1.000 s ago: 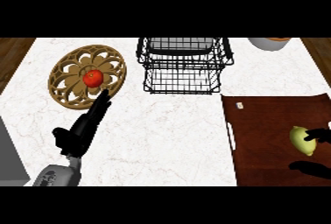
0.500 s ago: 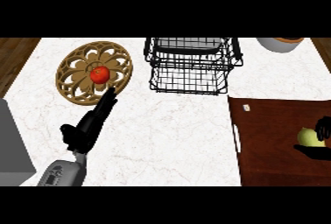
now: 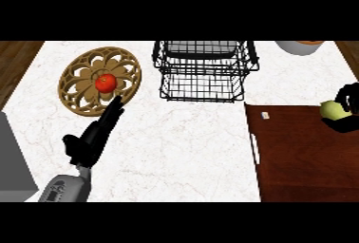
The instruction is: Pick the lemon from the tray and place it in the tiered basket
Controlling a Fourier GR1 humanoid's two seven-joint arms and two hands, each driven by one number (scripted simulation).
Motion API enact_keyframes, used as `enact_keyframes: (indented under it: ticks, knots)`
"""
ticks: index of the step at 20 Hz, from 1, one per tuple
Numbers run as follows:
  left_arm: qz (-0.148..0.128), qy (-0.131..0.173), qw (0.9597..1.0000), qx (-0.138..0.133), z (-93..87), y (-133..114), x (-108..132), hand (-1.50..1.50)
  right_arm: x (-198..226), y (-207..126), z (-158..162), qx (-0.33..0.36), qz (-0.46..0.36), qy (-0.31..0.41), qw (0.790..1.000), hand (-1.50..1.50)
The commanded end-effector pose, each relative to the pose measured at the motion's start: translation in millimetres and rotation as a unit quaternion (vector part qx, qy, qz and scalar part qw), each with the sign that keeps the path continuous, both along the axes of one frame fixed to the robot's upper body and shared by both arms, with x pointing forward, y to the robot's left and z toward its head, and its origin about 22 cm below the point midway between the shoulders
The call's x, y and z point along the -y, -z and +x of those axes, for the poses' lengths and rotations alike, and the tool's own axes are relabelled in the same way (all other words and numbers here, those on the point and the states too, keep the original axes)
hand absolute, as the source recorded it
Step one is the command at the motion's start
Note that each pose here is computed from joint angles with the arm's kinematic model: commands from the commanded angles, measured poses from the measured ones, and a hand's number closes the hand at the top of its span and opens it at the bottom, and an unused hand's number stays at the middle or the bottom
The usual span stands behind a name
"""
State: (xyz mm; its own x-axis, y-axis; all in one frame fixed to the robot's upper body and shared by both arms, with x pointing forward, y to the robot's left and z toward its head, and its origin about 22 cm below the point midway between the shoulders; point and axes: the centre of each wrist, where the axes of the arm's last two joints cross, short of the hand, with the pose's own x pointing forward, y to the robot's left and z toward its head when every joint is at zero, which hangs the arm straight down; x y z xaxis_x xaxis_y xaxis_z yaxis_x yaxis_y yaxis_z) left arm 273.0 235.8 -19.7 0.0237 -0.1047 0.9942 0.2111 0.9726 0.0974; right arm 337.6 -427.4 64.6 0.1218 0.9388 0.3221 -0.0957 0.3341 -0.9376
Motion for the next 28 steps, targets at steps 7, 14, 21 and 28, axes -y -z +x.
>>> enact_keyframes:
  ticks: [7,14,21,28]
  knots:
    - [0.006,-0.017,0.9998,-0.001,1.3,-2,6,0.00,-49,-110,33,0.138,0.151,-0.096,0.974,1.50]
    - [-0.008,-0.006,1.0000,0.001,-8.3,3,5,0.00,-126,-182,44,0.125,0.182,-0.097,0.971,1.50]
    - [-0.004,0.006,1.0000,0.000,-14.1,6,16,0.00,-196,-258,79,0.113,0.194,-0.085,0.971,1.50]
    - [-0.003,0.012,0.9999,-0.001,3.0,-6,5,0.00,-254,-243,110,0.090,0.198,-0.085,0.972,1.50]
